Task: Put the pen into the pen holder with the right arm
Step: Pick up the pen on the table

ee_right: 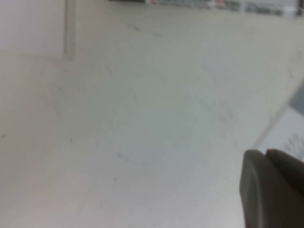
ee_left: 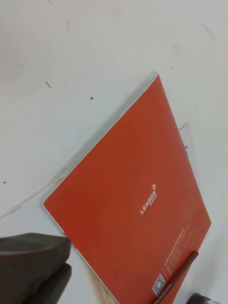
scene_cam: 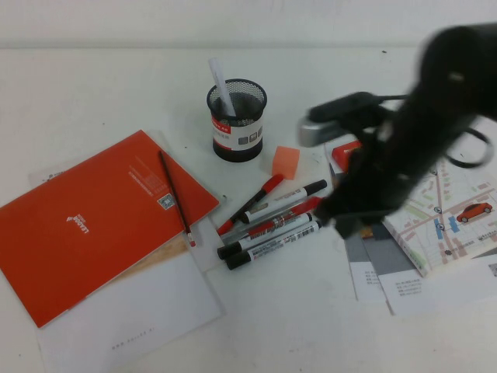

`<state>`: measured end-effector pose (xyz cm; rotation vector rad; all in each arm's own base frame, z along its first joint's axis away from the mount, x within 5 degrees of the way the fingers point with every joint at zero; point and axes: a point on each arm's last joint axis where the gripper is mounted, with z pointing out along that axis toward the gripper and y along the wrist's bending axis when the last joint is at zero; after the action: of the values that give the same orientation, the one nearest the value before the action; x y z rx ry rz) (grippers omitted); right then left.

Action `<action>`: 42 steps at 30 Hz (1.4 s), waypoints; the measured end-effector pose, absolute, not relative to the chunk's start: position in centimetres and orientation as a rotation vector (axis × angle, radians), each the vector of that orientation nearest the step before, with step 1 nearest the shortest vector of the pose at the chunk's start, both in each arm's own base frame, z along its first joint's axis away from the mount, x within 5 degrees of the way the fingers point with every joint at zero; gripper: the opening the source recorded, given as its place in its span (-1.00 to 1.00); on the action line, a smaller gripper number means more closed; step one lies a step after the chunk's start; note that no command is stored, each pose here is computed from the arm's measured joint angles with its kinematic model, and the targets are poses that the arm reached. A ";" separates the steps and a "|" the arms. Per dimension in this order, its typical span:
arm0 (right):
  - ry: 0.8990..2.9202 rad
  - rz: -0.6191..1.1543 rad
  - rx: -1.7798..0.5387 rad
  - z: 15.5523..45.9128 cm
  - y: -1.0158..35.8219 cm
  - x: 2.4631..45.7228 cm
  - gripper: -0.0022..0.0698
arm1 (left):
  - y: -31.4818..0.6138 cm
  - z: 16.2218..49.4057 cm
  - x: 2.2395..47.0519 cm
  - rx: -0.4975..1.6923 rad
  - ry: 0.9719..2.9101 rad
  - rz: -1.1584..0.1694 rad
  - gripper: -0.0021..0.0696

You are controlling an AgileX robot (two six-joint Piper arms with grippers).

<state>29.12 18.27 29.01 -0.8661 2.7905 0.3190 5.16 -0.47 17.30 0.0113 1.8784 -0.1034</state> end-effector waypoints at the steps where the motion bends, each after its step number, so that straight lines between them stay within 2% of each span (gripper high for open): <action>1: 2.803 0.309 -0.894 28.8 19.3 29.9 -1.00 | -0.5 17.3 5.2 0.011 1.878 -0.103 -0.95; 8: 2.724 0.299 -0.952 28.2 26.1 34.5 -1.00 | -0.5 17.3 5.2 0.011 1.878 -0.103 -0.95; 17: 2.661 0.315 -0.995 25.7 31.7 36.8 -0.96 | -0.5 17.3 5.2 0.011 1.878 -0.103 -0.95; 24: 2.653 0.315 -1.060 23.0 34.6 36.9 -0.78 | -0.5 17.3 5.2 0.011 1.878 -0.103 -0.95; 29: 2.618 0.327 -1.115 22.3 36.8 36.0 -0.43 | -0.5 17.3 5.2 0.011 1.878 -0.103 -0.95; 32: 2.613 0.329 -1.124 21.9 37.3 36.0 -0.29 | -0.5 17.3 5.2 0.011 1.878 -0.103 -0.95; 42: 2.619 0.274 -1.066 19.8 38.0 37.3 -0.25 | -0.5 17.3 5.2 0.011 1.878 -0.103 -0.95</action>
<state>37.29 37.95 19.80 -1.0665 2.6187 0.2738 5.16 -0.47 17.30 0.0113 1.8784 -0.1034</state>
